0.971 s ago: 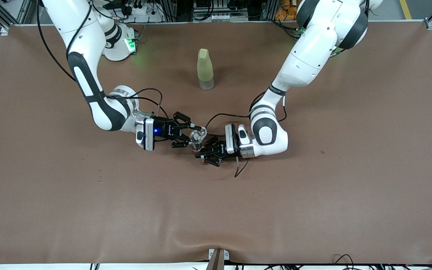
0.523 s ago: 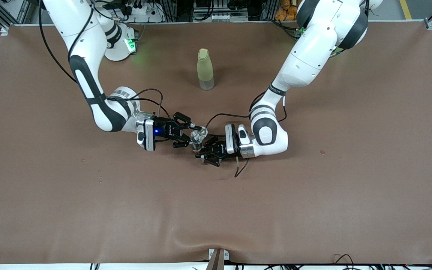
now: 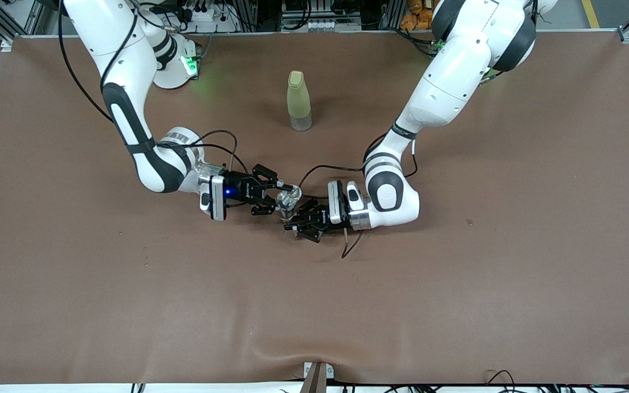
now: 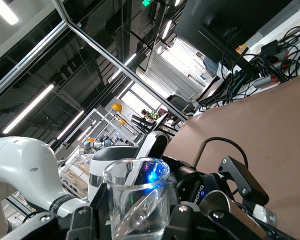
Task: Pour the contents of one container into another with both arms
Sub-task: 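Pour liquid from the beaker into the jigger with the right gripper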
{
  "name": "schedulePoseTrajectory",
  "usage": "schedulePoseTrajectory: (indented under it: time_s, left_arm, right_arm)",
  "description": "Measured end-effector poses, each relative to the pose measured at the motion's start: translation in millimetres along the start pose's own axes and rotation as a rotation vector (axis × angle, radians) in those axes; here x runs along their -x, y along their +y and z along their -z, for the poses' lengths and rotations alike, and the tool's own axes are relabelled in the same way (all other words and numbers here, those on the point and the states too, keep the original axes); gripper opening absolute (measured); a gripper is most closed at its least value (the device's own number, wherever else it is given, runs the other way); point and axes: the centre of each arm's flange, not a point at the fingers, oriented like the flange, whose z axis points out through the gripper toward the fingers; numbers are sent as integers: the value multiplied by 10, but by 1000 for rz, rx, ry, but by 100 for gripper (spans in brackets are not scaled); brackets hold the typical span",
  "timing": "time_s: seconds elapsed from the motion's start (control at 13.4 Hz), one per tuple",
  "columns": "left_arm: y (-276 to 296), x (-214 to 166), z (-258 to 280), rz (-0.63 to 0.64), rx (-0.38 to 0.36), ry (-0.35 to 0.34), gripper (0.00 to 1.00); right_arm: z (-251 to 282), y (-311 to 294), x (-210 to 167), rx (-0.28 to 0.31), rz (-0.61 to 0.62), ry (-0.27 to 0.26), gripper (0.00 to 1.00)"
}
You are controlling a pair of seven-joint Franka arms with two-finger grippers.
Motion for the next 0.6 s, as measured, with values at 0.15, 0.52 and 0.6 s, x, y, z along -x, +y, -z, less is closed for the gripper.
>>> schedulePoseTrajectory:
  time_s: [0.15, 0.52, 0.6]
  left_arm:
    - [0, 0, 0, 0, 0, 0, 21]
    - [-2, 3, 3, 0, 0, -1, 21]
    - [0, 7, 3, 0, 0, -1, 21]
  right_arm:
    - [2, 3, 6, 1, -19, -1, 49]
    - [17, 11, 21, 7, -79, -2, 49]
    - [21, 13, 30, 8, -90, -2, 49]
